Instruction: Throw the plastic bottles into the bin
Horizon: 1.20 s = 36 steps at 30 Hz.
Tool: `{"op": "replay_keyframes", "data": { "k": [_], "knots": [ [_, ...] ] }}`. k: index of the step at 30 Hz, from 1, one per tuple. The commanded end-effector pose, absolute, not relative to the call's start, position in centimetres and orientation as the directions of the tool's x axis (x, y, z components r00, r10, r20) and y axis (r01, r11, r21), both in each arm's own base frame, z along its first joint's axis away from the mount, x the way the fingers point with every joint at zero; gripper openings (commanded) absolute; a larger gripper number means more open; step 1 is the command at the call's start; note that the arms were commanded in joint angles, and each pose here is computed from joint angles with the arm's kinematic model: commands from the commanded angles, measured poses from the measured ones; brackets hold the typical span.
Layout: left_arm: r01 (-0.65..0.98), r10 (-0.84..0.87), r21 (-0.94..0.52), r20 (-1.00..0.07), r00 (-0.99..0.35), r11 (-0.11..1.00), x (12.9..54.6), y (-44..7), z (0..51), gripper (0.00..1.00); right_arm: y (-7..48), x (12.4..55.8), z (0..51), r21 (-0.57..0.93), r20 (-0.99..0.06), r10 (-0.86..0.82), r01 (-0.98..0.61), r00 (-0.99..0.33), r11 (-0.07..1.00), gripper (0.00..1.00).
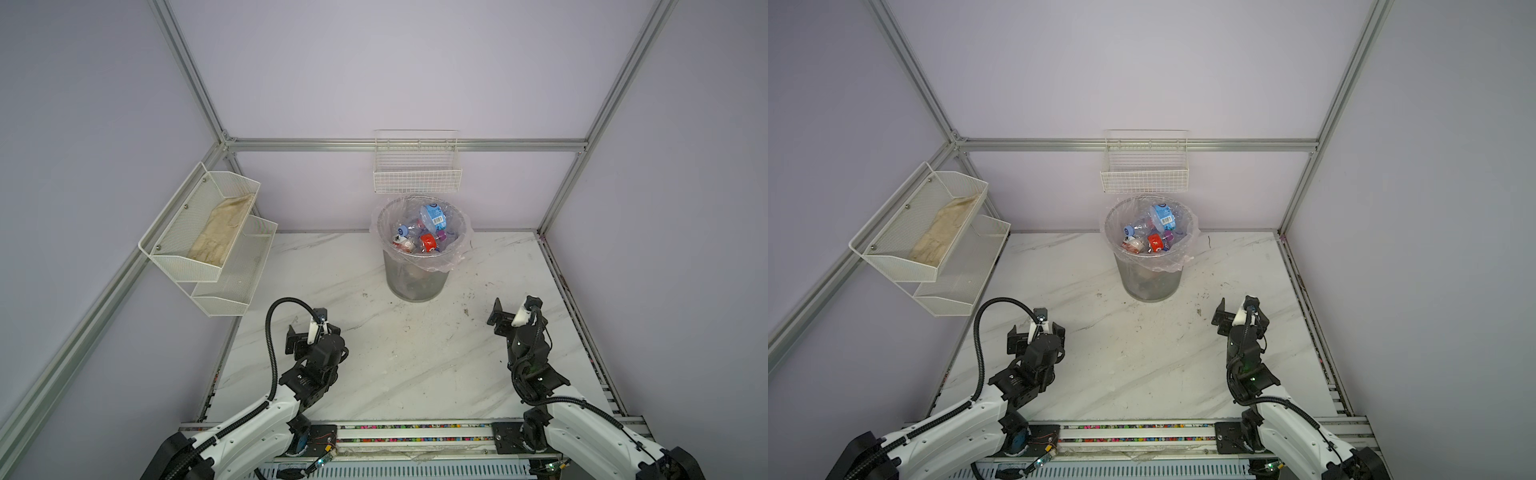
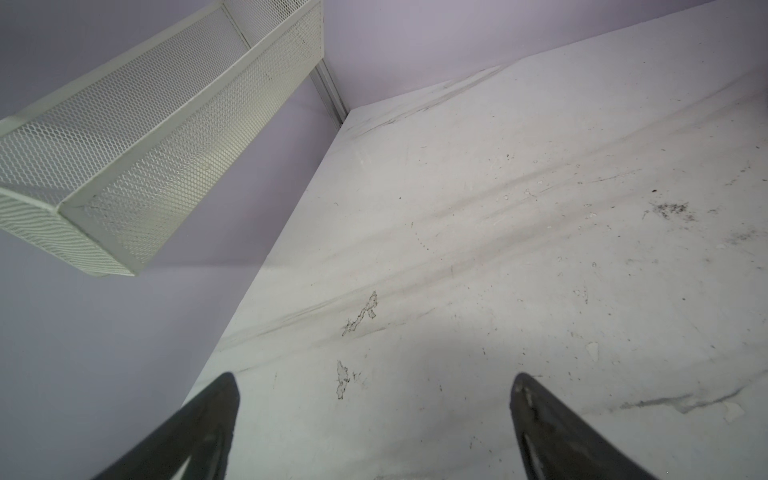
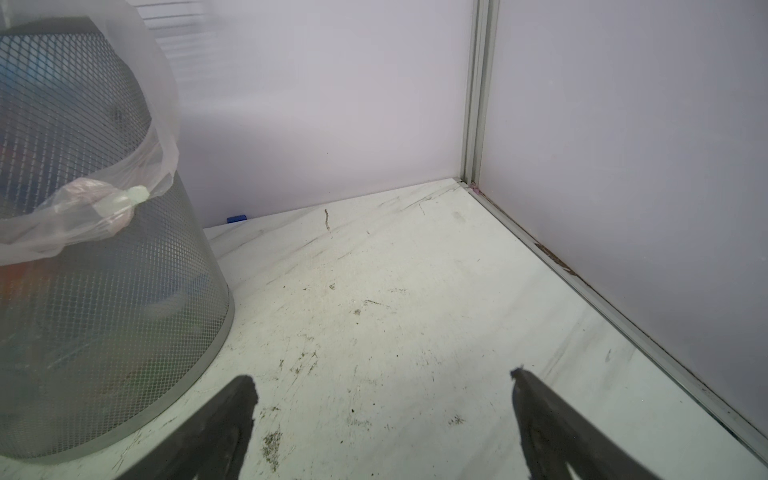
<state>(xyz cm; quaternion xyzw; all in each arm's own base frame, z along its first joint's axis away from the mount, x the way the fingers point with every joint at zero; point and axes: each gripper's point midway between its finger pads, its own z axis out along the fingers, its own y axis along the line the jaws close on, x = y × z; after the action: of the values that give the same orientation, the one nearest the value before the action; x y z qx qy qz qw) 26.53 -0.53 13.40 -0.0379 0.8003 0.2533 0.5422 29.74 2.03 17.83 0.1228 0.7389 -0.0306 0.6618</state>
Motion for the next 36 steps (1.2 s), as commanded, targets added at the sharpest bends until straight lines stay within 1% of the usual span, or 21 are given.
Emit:
{"op": "replay_keyframes", "data": {
  "k": [1, 9, 20, 31, 36],
  "knots": [
    [-0.403, 0.168, 0.31, -0.921, -0.35, 0.861, 27.0, -0.1, 14.6, 1.0, 1.5, 29.8, 19.5, 0.136, -0.989, 0.145, 0.243, -0.018, 0.96, 0.98],
    [-0.406, 0.158, 0.312, -0.915, -0.371, 0.859, 27.5, 0.1, 14.4, 1.0, 1.3, 30.2, 19.8, 0.131, -0.991, 0.131, 0.26, 0.02, 0.957, 0.97],
    [-0.43, 0.144, 0.289, -0.93, -0.339, 0.855, 28.3, 0.6, 14.7, 1.0, 1.5, 30.6, 19.9, 0.12, -0.993, 0.114, 0.26, 0.038, 0.958, 0.97],
    [-0.444, 0.14, 0.279, -0.937, -0.321, 0.852, 29.6, 1.1, 14.9, 1.0, 1.5, 30.3, 20.4, 0.135, -0.989, 0.115, 0.246, 0.093, 0.96, 0.97],
    [-0.456, 0.127, 0.261, -0.944, -0.303, 0.851, 29.9, 1.4, 15.0, 1.0, 1.7, 30.8, 20.1, 0.12, -0.992, 0.103, 0.244, 0.078, 0.962, 0.97]
  ]
}}
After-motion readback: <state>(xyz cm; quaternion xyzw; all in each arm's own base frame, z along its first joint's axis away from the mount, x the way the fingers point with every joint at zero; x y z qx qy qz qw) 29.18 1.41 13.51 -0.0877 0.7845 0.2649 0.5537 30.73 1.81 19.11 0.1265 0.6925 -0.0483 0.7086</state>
